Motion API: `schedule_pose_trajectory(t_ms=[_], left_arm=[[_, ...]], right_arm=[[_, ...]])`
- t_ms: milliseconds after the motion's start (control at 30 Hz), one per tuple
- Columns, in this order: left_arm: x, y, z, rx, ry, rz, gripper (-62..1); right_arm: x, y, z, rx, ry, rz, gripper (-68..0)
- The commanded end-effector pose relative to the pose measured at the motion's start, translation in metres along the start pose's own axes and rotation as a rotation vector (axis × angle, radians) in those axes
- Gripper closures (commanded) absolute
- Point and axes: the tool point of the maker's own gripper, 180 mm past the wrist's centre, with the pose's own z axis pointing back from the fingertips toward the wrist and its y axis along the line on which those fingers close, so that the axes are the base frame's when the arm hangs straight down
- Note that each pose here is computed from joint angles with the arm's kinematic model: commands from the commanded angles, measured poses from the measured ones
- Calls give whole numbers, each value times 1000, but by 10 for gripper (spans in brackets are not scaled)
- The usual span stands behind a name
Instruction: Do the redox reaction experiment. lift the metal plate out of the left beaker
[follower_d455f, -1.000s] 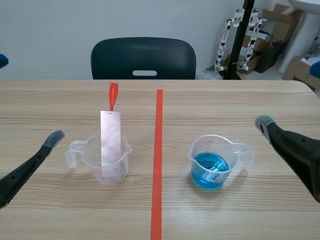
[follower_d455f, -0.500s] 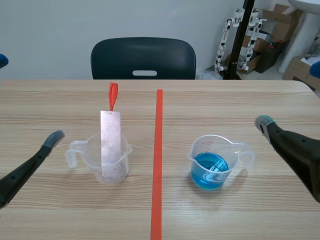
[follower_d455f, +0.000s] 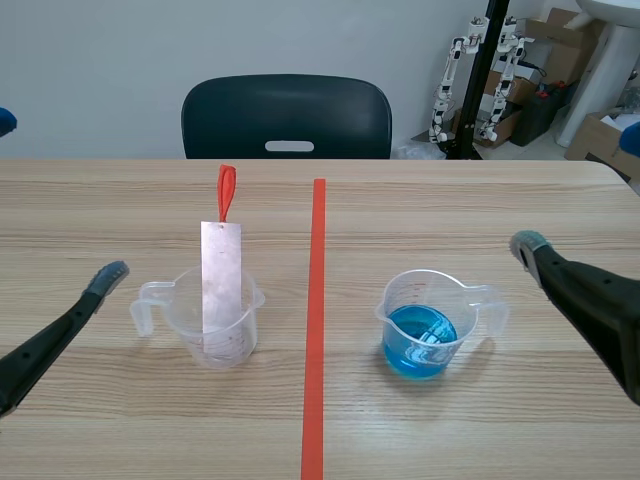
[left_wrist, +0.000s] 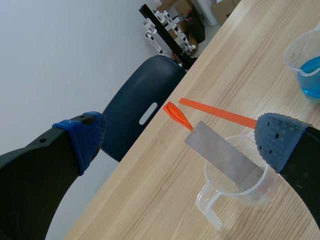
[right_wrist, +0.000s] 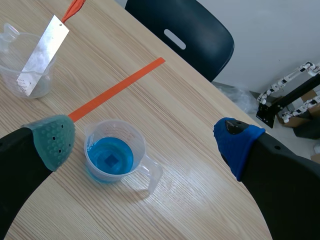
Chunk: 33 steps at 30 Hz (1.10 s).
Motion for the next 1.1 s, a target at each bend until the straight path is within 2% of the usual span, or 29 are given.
schedule_pose_trajectory(t_ms=[0,233,333,500,700,1067], left_arm=[[6,4,-1,15,-21,1,-623],[6,4,-1,14,-22,1,-623],[6,4,-1,15,-22,1,-623],[6,4,-1,15,-22,1,-623],[6,4,-1,15,-21,1,-623],[6,4,-1,15,-21,1,-623]], right_arm=[[10,-2,-1,-9,-31,9,-576],[13,3,-6,53,-44,58,-576],[14,-1,-9,67,-57,41,-576],[15,-25,-18,35,-100,1,-576],[14,-29,-28,135,-127,-73,-576],[8,-38,-53,162,-146,-99,-576]])
